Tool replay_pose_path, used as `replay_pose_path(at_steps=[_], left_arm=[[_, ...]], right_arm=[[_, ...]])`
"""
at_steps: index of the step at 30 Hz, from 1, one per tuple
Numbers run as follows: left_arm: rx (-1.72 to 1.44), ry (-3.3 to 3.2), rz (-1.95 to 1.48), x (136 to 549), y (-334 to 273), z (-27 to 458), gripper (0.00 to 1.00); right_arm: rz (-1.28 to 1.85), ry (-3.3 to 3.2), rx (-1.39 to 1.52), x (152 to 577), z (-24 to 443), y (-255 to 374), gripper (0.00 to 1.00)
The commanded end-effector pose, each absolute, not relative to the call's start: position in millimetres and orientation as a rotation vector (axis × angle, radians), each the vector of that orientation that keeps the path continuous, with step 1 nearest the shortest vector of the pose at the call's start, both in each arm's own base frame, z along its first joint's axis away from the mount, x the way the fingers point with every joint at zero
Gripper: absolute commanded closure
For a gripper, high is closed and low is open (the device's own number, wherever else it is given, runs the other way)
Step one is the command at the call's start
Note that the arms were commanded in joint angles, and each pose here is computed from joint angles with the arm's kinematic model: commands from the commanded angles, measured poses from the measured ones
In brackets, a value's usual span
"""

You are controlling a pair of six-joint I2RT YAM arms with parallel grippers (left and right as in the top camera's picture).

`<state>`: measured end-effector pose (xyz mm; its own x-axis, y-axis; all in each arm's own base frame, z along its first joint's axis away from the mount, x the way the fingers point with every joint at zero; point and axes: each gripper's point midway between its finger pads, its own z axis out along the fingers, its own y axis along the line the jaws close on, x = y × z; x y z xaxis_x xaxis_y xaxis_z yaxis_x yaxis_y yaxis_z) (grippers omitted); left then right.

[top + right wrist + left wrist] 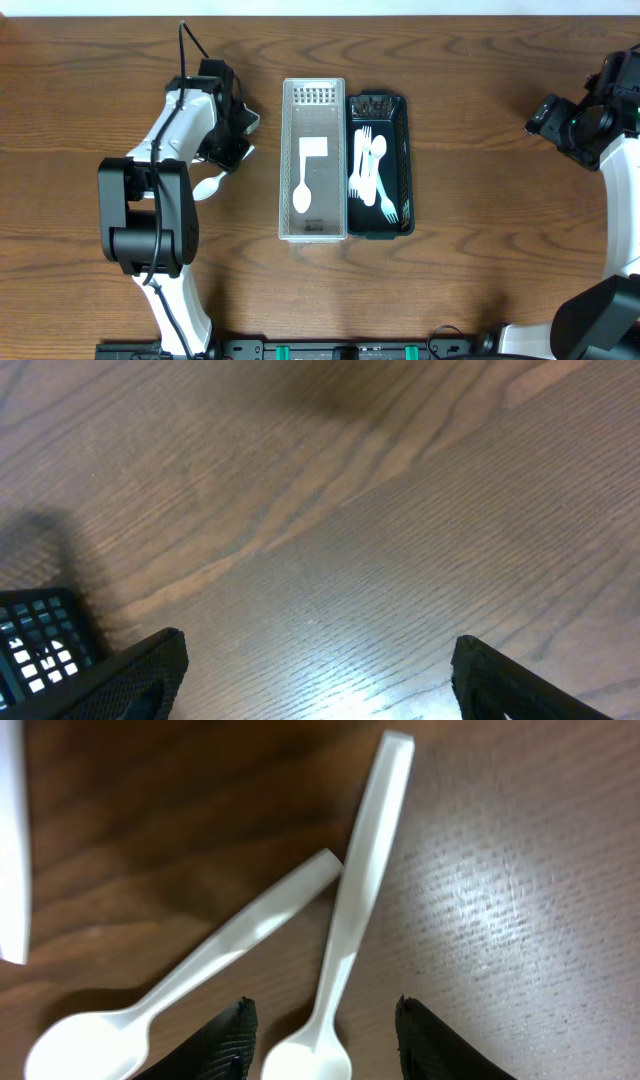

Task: Pack container
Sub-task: 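Return the left gripper to the spoons and grasp another spoon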

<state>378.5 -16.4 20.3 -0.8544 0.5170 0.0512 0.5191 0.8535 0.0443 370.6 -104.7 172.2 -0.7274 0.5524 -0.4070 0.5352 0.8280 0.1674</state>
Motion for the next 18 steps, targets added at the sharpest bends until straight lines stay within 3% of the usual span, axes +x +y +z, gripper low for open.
replay_pose_path(at_steps=[1,14,18], left_arm=[[-0.824,-2.933,-0.111,367,-7,6,0.53],[-0.784,-2.912,-0.114,350,4,-14,0.54],[-0.778,-2.907,-0.111,348,5,-15,0.77]], right_arm=[[0.054,2.571,0.805,370,169,-106,0.12],[0.054,2.575,0.806,369,169,-106,0.12],[0.054,2.575,0.806,370,169,-106,0.12]])
